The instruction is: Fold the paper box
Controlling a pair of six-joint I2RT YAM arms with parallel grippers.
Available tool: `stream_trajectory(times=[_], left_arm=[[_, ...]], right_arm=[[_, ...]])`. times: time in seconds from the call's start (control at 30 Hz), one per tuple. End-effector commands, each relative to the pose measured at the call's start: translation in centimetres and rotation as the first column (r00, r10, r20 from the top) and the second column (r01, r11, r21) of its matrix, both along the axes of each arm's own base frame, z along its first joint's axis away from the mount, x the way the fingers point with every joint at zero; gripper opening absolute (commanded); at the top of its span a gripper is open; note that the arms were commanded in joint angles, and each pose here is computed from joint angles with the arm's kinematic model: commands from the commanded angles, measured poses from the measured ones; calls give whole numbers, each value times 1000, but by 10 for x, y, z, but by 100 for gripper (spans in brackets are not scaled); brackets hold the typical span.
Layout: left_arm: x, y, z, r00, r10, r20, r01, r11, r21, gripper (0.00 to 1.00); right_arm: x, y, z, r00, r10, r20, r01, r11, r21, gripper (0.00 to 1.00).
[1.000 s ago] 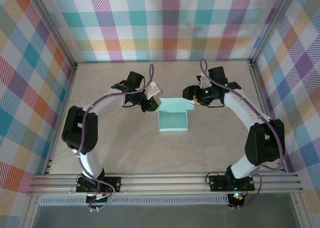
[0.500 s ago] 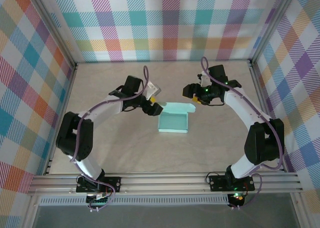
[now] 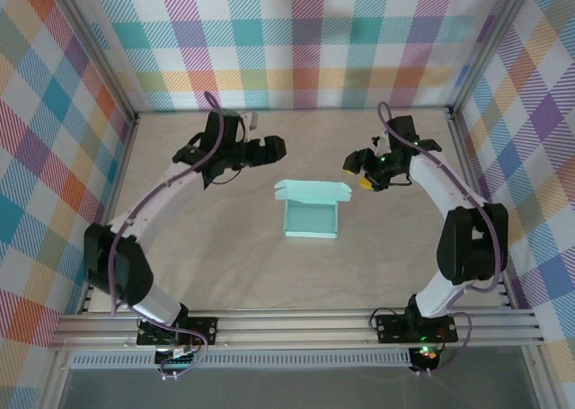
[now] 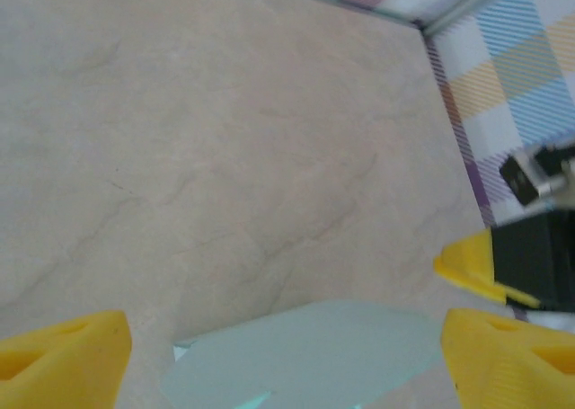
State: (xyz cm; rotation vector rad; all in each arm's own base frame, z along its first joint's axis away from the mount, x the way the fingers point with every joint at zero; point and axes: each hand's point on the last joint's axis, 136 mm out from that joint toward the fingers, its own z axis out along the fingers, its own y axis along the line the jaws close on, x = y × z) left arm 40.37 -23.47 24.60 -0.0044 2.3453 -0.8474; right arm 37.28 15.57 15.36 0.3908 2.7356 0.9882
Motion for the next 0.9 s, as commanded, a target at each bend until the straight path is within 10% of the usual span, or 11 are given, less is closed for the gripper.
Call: stream_trajectory(times=[0.0,0.87], left_arm=[[-15,11,-55,933,127,-338,-128,992,18,85],[-40,-61,-116,798,-23,-603,-51,993,-105,66]], right_arm=[[-12,10,-2,996,28,-89,-24,998,54,59],[-19,40,-13,980,54,-193,-14,978,206,46]])
